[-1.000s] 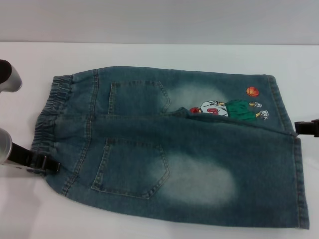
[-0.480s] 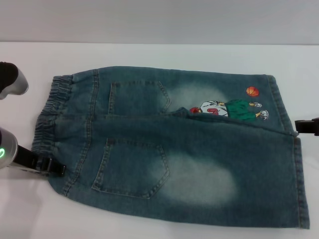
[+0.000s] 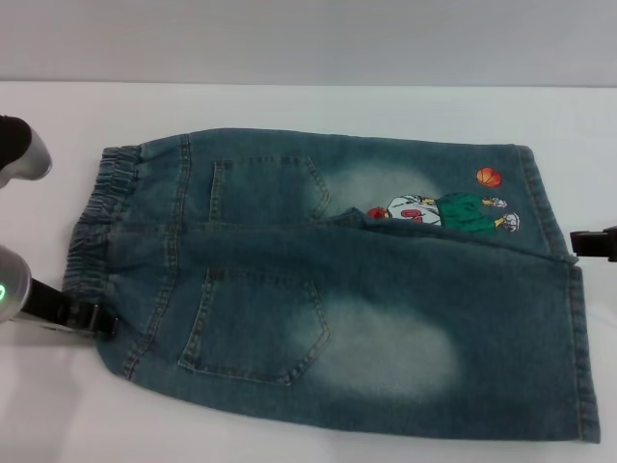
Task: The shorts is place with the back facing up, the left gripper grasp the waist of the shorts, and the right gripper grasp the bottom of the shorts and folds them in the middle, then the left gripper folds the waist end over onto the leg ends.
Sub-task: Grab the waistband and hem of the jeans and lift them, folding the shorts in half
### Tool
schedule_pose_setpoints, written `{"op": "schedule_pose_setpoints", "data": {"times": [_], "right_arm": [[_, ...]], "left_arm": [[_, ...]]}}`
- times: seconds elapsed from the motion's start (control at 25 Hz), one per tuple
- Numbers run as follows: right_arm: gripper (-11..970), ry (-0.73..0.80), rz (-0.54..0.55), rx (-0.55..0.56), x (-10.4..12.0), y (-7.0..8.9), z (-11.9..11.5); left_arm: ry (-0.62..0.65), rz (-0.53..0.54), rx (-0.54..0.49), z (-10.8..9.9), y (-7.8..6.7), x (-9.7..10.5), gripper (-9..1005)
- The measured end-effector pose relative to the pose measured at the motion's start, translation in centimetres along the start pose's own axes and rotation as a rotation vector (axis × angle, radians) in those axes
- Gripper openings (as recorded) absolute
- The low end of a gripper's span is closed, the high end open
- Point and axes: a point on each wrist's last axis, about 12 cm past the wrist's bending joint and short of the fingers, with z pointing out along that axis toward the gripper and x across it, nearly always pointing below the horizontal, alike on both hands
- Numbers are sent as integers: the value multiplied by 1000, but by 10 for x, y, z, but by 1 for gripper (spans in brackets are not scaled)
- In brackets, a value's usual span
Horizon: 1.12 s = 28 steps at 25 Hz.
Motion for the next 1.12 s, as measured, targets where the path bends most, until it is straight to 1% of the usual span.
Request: {"op": "schedule_pose_setpoints", "data": {"times": [0.2, 0.4, 0.6, 0.92, 1.12], "right_arm": [[641, 1, 1, 0, 0, 0, 0], [641, 0, 0, 1, 0, 0, -1], [641, -1, 1, -3, 0, 1, -2], [641, 2, -3, -6, -1, 2, -2], [641, 43, -38, -17, 0, 6, -6]], "left_arm": [[-5, -8, 0, -3, 1, 0, 734], [1, -7, 1, -4, 1, 1, 560], [-6, -4, 1, -7, 0, 1, 491], [-68, 4, 2, -24, -4, -2, 439], [-108, 15, 7, -29, -9, -6, 399]]}}
